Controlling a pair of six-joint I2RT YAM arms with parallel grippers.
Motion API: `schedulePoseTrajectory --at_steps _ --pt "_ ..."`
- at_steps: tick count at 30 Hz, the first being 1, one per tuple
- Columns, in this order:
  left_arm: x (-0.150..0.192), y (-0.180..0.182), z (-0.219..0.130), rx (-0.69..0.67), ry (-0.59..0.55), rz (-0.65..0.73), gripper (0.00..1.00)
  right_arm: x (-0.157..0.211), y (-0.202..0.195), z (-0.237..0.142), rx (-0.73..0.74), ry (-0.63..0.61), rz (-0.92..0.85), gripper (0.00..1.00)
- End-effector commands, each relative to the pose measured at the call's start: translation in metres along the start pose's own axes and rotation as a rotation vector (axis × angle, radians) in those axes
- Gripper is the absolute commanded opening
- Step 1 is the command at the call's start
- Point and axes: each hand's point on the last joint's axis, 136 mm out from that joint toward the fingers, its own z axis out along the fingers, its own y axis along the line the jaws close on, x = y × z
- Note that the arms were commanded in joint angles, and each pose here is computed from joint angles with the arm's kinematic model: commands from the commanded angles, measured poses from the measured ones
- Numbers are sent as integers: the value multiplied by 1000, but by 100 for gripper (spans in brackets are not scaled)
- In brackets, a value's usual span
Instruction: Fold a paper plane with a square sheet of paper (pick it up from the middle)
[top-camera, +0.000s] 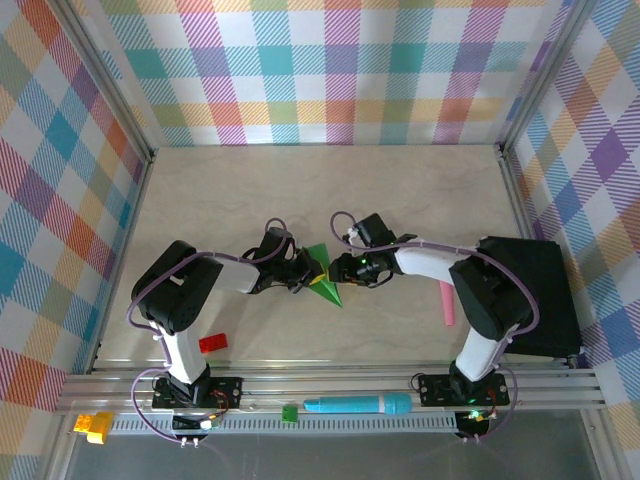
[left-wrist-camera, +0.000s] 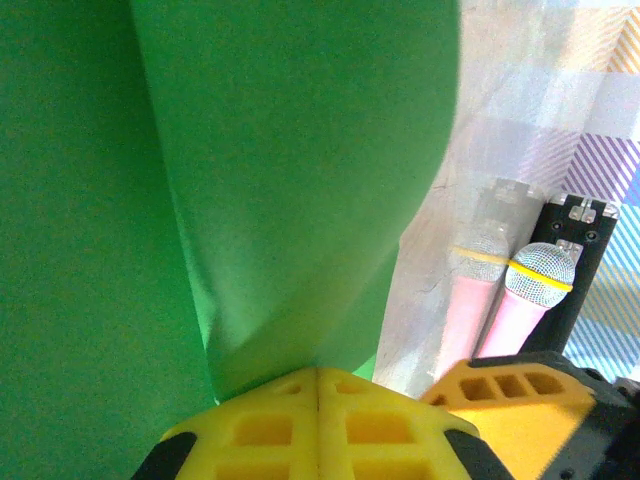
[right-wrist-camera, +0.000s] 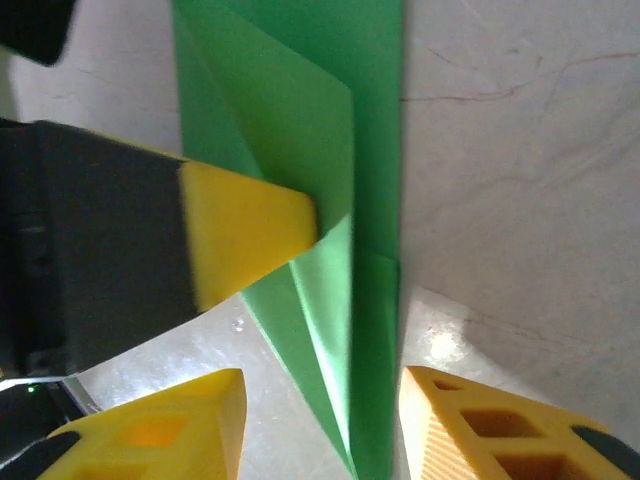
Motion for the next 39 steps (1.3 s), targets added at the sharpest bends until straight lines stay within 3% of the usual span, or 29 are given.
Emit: schedulePoseTrajectory --at_steps 1,13,39 --pt "-5 -4 0 8 1 12 6 2 -5 5 11 42 19 41" --pt "-5 -6 1 13 4 13 6 15 -17 22 13 112 51 30" --pt "-6 -6 6 16 21 12 7 41 -44 43 143 210 48 22"
